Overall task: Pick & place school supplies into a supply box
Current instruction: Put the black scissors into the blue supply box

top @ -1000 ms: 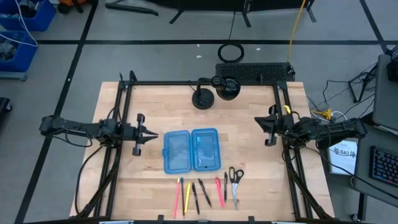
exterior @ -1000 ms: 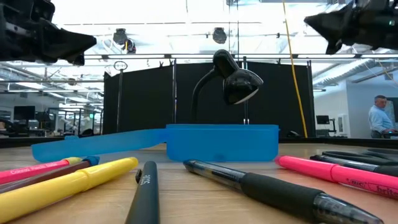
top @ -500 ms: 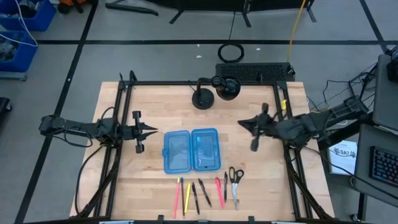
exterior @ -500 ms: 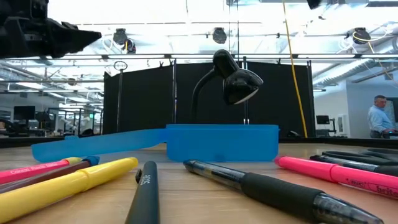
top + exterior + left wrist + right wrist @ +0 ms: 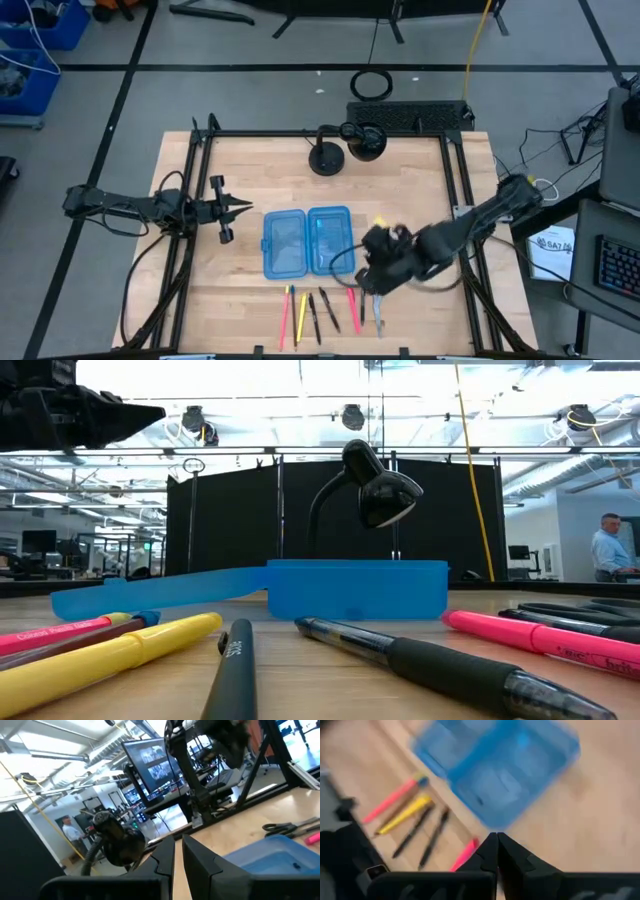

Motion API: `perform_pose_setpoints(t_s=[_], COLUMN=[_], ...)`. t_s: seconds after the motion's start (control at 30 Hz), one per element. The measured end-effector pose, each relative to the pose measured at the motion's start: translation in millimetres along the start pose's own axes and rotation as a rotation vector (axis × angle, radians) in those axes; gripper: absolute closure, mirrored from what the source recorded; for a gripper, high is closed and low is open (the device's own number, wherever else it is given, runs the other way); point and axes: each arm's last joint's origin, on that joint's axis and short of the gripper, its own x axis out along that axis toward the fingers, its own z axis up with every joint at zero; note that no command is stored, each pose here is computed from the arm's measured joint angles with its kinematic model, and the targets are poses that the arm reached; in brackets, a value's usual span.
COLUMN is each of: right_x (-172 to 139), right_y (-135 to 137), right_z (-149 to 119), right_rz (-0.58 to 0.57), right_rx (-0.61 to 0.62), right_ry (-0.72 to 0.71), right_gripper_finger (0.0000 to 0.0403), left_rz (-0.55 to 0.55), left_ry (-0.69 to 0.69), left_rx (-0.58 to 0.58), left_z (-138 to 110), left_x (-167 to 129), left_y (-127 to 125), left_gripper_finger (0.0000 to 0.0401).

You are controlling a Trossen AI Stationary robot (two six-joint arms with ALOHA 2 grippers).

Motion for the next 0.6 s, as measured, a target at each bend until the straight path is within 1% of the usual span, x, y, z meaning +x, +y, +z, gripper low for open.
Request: perform_pose_setpoints(t_s=[0.1,0.17,0.27,0.33,0.43,0.6], right_x=[28.5,46.4,66.6,77.7,91.1,109.0], right_y=[2.6,1.5,2.6,1.2,-3.8,-4.4], right_z=[-17.5,-28.8,-43.1,-49.6,-55.9,-58.5], right_rz=[-0.144,-0.234,-0.288,-0.305,-0.32,-0.245], right_rx=[0.158,0.237,0.3,0.328,0.353,0.426], right_ry=[0.095,0.147,0.232,0.255,0.247,0.237], right_gripper_finger=[0.0403,0.0403,0.0402,0.0395,0.0373,0.0312], left_rz=[-0.01,-0.009,-0.006,-0.004,-0.007,-0.006], left_ry=[0.017,0.016,0.007,0.003,0.009,0.008], left_rx=[0.001,0.003,-0.007,-0.009,-0.005,-0.006], left_z=[-1.6,-1.5,-0.7,-0.4,-0.9,-0.8], left_x=[0.0,0.0,0.0,0.0,0.0,0.0], left_y=[-1.0,-0.9,-0.5,-0.3,-0.6,-0.5], left_gripper_finger=[0.0359,0.0359,0.0359,0.0359,0.0359,0.0359])
